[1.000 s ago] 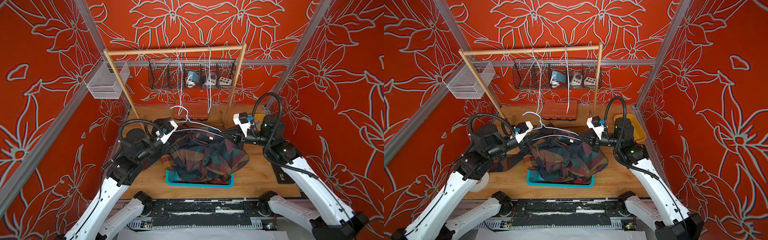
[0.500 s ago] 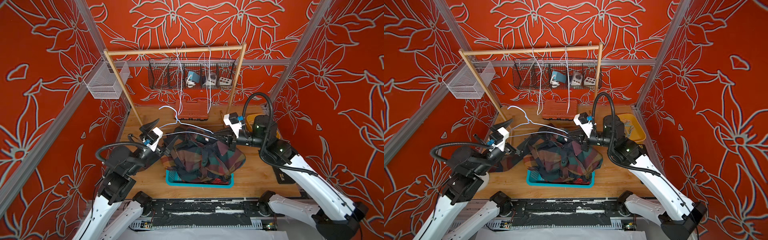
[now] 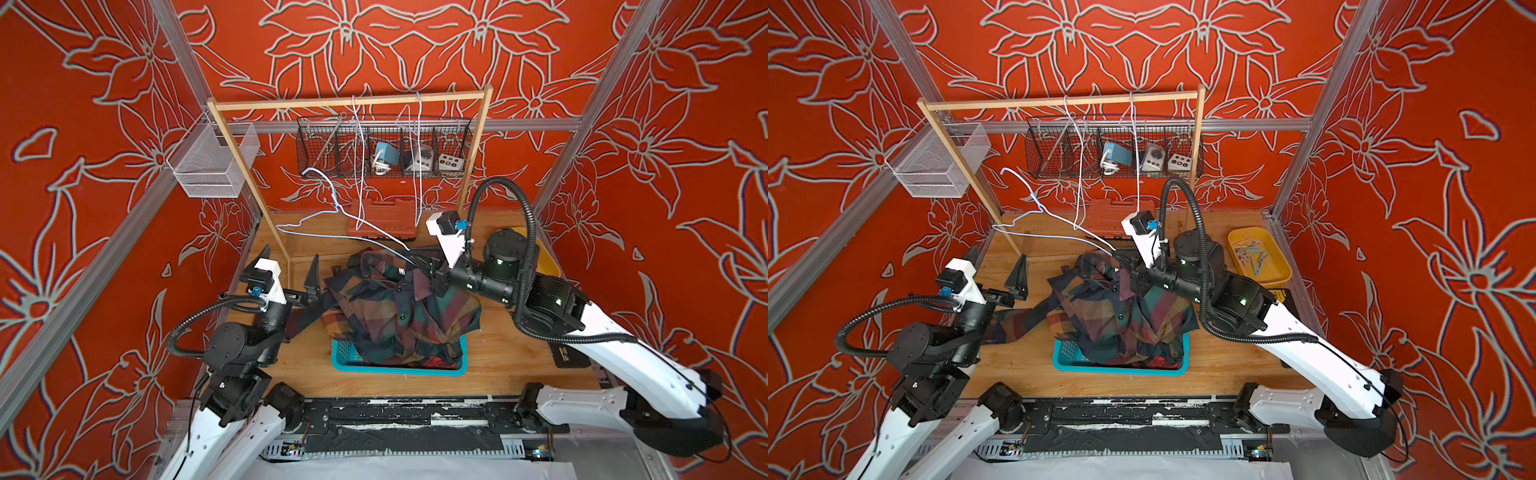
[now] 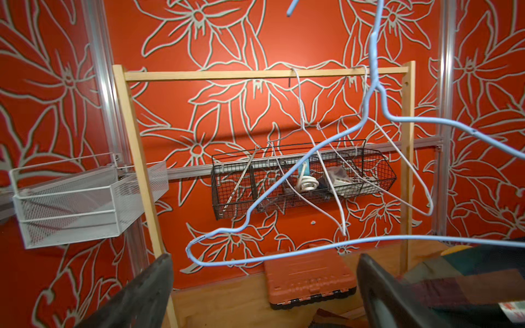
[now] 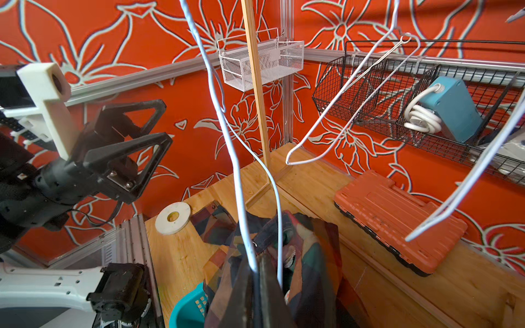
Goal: Remove the clothespins securing long-sleeve shirts to the hanger
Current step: Place the hanger on the clothesline.
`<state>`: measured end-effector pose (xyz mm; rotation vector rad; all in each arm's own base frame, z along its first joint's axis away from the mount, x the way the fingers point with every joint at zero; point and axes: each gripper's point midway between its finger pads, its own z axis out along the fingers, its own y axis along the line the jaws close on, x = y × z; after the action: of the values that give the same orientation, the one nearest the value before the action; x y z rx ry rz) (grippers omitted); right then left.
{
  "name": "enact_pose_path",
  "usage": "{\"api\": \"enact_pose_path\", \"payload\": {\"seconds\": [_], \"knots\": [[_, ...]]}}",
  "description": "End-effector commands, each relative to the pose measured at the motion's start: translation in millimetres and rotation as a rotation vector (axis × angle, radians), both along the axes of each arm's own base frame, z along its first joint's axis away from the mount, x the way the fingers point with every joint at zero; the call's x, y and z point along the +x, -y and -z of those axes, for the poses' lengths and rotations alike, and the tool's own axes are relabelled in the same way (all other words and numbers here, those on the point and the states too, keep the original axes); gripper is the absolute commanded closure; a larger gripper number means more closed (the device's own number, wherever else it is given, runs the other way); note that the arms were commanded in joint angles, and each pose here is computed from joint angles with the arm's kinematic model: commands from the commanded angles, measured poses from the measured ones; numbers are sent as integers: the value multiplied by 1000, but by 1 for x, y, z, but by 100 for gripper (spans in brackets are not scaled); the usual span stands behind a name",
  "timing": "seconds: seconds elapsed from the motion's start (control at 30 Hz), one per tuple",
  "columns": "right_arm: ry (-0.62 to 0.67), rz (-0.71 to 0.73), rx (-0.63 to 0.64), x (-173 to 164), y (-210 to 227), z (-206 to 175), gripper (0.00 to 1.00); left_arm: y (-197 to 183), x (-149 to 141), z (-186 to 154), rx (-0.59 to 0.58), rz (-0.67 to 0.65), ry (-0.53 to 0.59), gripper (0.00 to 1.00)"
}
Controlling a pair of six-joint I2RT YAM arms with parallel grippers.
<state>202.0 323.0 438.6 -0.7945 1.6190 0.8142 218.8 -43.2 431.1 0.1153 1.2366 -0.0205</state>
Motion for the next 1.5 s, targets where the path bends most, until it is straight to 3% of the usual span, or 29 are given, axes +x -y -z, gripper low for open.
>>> {"api": "enact_pose_path", "payload": {"seconds": [0.0, 0.27, 0.5, 0.73, 1.03, 1.47], "knots": [[17, 163, 34, 14, 6, -16, 100, -23, -8, -13, -104, -86, 51, 3], [64, 270, 85, 23, -14, -46, 100, -27, -4, -8, -127, -113, 26, 3], [35, 334, 116, 40, -34, -65, 100, -43, -1, 0, -169, -207, 0, 3], [33, 373, 133, 59, -62, -77, 100, -43, -2, 1, -165, -204, -8, 3], [-13, 408, 113, 97, -87, -73, 100, -42, -1, 4, -152, -201, -23, 3], [-51, 460, 125, 142, -87, -63, 100, -36, 4, 9, -145, -179, -41, 3]]}}
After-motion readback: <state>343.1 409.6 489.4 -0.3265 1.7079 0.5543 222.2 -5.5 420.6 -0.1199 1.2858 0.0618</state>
